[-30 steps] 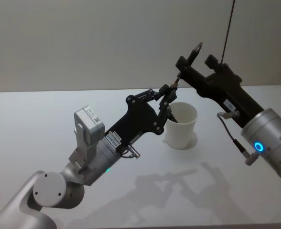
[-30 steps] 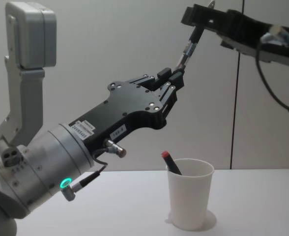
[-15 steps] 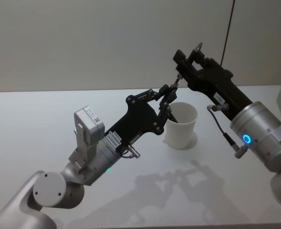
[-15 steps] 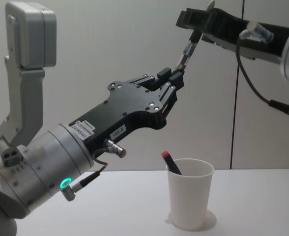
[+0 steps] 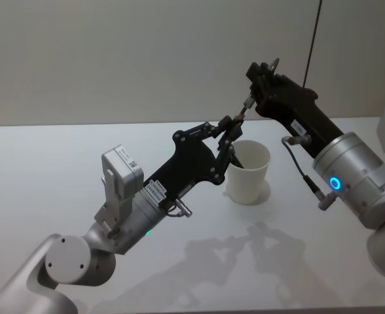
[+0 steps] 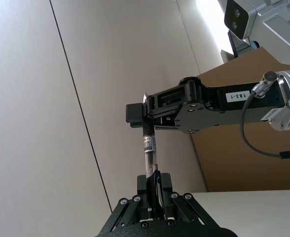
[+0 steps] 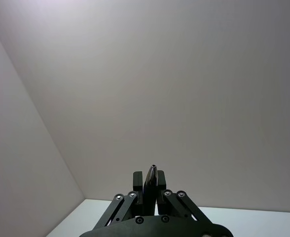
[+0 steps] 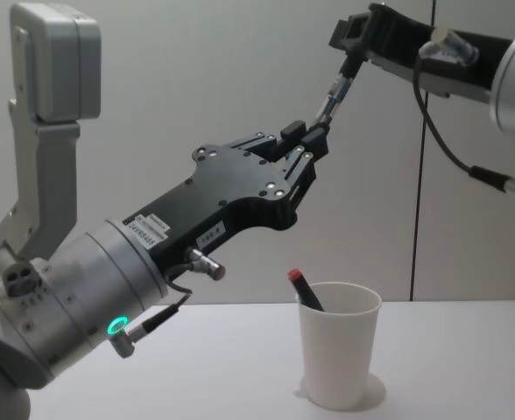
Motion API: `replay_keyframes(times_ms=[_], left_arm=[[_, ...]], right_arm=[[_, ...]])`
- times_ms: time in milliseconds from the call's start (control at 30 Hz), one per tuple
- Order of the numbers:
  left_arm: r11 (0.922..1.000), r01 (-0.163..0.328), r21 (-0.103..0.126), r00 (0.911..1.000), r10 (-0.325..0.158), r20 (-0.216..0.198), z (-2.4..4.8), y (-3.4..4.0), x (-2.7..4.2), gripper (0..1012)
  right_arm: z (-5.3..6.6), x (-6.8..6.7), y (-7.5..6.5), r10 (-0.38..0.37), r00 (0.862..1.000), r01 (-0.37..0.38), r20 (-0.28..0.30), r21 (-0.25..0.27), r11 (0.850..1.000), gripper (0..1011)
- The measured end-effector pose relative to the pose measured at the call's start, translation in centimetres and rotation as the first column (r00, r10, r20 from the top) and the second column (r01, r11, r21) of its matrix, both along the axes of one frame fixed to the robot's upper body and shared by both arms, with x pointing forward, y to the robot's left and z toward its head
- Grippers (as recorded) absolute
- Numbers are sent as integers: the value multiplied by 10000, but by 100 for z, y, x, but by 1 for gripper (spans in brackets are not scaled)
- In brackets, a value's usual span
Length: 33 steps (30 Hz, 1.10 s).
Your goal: Place the pen into the pen holder.
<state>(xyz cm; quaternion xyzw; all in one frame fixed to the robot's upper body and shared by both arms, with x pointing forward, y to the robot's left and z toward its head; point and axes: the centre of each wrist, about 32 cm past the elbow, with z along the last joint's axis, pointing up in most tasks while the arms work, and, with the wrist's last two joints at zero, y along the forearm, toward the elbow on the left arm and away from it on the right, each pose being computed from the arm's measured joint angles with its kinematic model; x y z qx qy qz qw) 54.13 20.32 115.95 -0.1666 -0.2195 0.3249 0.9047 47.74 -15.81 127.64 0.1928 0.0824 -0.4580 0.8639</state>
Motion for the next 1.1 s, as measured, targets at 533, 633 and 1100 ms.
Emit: replay_keyframes(times_ms=[533, 633, 1100], left_arm=[[10000, -1, -1, 10000, 1, -2, -1, 0, -1, 447], [10000, -1, -1, 10000, 1, -1, -1, 0, 0, 516], [10000, -1, -1, 10000, 1, -1, -1, 0, 0, 957]], right_arm=[[38, 17, -3, -59, 9999, 58, 140, 99, 9999, 130], [43, 17, -2, -53, 9999, 51, 162, 120, 9999, 130], [66, 10, -9, -72, 9996, 67, 256, 200, 9998, 130]])
